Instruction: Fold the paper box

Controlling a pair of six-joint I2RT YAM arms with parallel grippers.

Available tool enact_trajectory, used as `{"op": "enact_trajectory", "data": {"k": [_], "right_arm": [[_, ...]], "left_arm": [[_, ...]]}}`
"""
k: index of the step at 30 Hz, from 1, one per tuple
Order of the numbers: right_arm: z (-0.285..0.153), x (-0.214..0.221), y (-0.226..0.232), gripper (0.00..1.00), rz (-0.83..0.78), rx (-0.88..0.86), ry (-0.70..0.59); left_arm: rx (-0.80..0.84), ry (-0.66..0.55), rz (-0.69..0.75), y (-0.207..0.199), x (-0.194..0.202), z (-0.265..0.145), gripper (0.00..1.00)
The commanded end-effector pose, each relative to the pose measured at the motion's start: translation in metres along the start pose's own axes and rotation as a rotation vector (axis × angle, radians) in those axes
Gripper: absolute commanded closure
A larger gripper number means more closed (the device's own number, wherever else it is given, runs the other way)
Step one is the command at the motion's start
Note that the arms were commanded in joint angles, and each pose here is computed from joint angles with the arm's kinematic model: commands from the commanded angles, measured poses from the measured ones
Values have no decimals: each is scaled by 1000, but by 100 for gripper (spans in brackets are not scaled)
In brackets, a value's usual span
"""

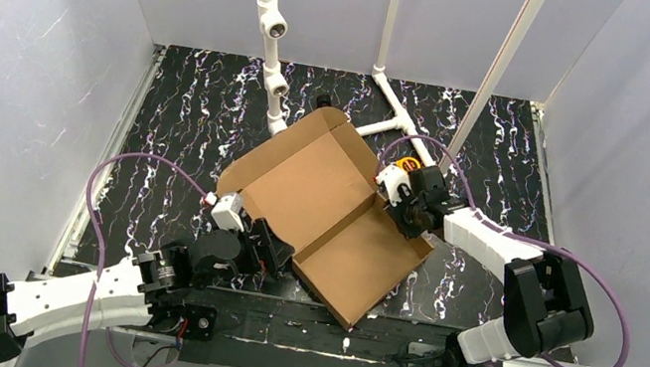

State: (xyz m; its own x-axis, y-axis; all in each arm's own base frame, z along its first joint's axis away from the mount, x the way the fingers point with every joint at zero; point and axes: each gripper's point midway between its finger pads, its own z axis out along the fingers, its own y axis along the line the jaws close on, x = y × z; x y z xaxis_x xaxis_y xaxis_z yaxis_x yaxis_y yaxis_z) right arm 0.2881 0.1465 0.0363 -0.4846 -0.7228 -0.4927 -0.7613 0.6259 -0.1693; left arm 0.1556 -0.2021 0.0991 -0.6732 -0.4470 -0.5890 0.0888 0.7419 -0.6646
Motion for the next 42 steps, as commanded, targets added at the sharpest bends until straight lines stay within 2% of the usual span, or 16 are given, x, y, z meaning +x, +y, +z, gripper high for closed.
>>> {"op": "enact_trajectory", "data": {"k": [1,5,8,15,19,22,25,28,29,31,33,38,42], "right_arm": [[-11,-17,-5,58,31,-44,-81],[-24,-22,-6,42,47,-98,-138],[-37,-25,-8,35,42,-128,-177],[-69,-32,-9,32,5,-213,-294],[-87,-35,-19,32,19,-189,-362],[-92,-34,-22,32,35,-182,-388],[-94,-34,-25,32,45,-176,-394],[-95,-35,-26,33,52,-174,-395],[-95,-35,-26,33,51,-174,-396],[-96,-35,-26,33,51,-175,-401],[-98,-36,-27,33,51,-172,-405],[-103,-38,-27,33,54,-174,-425],[-117,-43,-23,33,25,-201,-478]], "left_arm": [[-14,-34,-3,5,-5,0,2],[13,-74,25,1,-14,-3,2],[44,-124,64,-6,-27,-8,2],[85,-189,53,-15,-46,-4,2],[102,-166,-25,-17,-56,12,2],[81,-165,-39,-18,-64,19,6],[59,-186,-23,-22,-73,21,18],[33,-199,-27,-18,-76,24,37],[29,-201,-23,-17,-76,24,47],[32,-197,2,-17,-75,23,79],[67,-180,71,-24,-74,21,98],[154,-175,219,-40,-77,9,100],[212,-262,361,-52,-96,-9,100]]}}
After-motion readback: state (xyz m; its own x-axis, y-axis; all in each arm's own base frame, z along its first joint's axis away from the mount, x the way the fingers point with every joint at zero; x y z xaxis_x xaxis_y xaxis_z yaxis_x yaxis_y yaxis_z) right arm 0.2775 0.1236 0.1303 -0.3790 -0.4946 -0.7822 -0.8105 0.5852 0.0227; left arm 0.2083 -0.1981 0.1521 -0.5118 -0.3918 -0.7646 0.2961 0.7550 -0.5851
